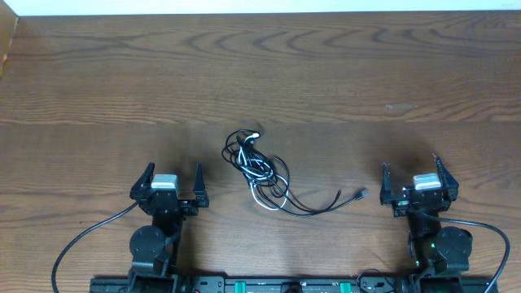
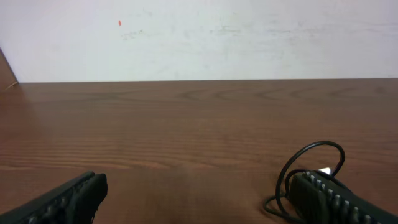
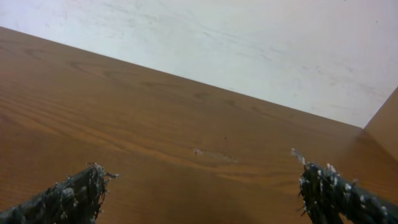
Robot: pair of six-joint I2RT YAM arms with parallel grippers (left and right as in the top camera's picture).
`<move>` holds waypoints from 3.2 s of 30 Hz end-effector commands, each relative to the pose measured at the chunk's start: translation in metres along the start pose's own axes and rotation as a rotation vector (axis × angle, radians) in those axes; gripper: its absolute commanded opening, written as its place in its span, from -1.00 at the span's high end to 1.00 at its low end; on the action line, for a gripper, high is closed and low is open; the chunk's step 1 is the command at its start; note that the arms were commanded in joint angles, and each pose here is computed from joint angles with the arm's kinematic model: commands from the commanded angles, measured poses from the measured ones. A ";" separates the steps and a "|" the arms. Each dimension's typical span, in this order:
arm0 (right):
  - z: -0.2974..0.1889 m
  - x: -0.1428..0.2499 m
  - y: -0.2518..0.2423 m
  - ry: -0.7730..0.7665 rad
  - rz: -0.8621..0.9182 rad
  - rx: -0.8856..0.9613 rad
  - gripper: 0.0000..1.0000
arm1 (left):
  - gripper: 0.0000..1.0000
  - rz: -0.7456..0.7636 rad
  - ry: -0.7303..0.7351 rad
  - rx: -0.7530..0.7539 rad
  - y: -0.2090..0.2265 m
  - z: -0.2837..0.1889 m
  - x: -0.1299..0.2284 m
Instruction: Untangle cables
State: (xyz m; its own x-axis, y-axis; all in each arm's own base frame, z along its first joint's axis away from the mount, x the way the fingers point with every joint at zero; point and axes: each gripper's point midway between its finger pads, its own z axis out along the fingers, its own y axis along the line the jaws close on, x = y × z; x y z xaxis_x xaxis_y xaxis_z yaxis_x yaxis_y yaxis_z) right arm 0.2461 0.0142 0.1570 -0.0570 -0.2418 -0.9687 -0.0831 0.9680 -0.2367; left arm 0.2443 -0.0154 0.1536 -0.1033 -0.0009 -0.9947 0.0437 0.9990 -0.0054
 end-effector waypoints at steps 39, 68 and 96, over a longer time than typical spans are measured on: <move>0.000 -0.001 0.003 -0.007 0.001 -0.016 -0.98 | -1.00 -0.053 0.043 -0.029 0.005 -0.002 0.006; 0.000 -0.001 0.003 -0.007 0.001 -0.016 -0.99 | -1.00 -0.052 0.340 -0.044 0.003 0.018 0.019; 0.000 -0.001 0.003 -0.007 0.001 -0.016 -0.98 | -1.00 -0.107 0.525 0.125 -0.030 0.023 -0.009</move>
State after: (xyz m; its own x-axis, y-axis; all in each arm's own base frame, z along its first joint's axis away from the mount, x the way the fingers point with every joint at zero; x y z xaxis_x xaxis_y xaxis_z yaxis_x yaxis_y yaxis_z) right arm 0.2461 0.0143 0.1571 -0.0561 -0.2418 -0.9687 -0.0833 0.9680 -0.2367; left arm 0.2607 -0.0363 0.1416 -0.5914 -0.0324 -0.8057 0.0896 0.9904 -0.1056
